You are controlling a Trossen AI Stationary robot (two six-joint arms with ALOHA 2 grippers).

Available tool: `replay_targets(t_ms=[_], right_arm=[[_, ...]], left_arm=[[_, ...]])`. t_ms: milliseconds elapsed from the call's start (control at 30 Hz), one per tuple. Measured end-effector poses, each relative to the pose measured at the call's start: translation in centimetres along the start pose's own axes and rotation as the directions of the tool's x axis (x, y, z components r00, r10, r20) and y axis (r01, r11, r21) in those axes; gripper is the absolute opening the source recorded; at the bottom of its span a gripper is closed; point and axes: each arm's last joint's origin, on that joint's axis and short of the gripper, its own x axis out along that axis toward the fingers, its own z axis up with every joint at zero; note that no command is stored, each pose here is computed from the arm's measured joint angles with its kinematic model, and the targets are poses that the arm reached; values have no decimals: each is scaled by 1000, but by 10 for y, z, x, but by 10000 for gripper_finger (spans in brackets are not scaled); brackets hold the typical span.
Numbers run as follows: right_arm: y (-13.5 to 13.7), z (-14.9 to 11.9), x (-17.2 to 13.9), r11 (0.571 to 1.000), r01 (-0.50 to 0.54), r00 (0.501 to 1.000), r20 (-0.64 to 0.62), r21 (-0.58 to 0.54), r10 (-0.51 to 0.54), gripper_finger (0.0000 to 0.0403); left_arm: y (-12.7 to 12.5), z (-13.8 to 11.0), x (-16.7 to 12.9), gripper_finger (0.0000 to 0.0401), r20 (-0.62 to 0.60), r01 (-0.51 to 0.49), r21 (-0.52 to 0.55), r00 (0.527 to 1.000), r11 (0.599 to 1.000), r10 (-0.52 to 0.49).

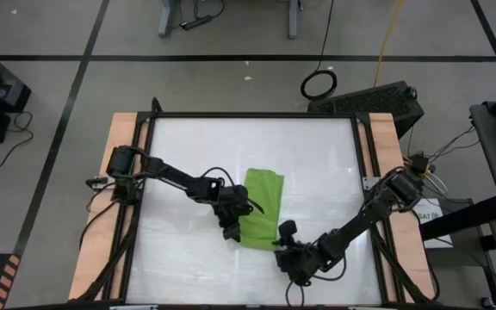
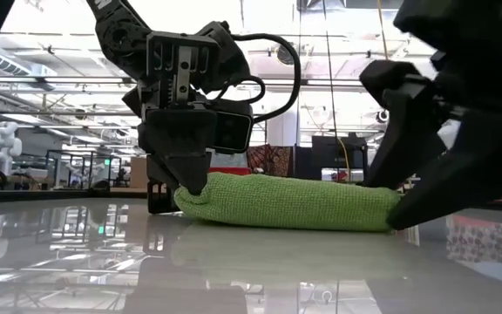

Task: Roll towel into tight, uniform cylinder
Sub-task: Roll the green towel

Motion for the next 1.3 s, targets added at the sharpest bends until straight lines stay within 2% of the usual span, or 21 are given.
replay_targets(t_ms=[167, 367, 500, 767, 900, 1000, 1100, 1167, 1233, 1300], right_arm=[[-2, -2, 9, 1000, -11, 1000, -22, 27, 12, 112], [-7, -3, 14, 982, -34, 998, -48, 184, 43, 51], [-11, -3, 14, 964, -49, 996, -62, 263, 68, 9], [-18, 0, 9, 909, -143, 980, -73, 391, 185, 4], [-21, 3, 4, 872, -219, 960, -62, 437, 273, 3], [-24, 5, 0, 853, -248, 950, -56, 460, 306, 2], [-28, 8, -4, 836, -254, 948, -48, 486, 315, 1], [-31, 9, -6, 824, -267, 943, -41, 500, 330, 1], [-32, 10, -5, 804, -287, 933, -38, 521, 358, 1], [-33, 9, -5, 787, -302, 923, -40, 538, 382, 1]], left_arm=[[0, 0, 0, 9, -1, 2, 2, 1000, 1000, -2], [0, 0, 0, 26, -5, 6, 7, 1000, 1000, -6], [0, 0, 0, 70, -2, -1, 58, 1000, 998, 1], [-10, -2, -4, 203, 6, 2, 192, 1000, 981, -3], [-23, 0, -15, 221, 48, 6, 271, 999, 963, -20], [-32, -2, -25, 223, 93, -51, 319, 995, 946, 23], [-43, -8, -34, 223, 139, -149, 401, 985, 904, 101], [-53, -16, -35, 223, 162, -221, 490, 974, 843, 161], [-66, -25, -33, 223, 203, -290, 603, 957, 743, 209], [-78, -35, -26, 223, 247, -347, 706, 938, 617, 246]])
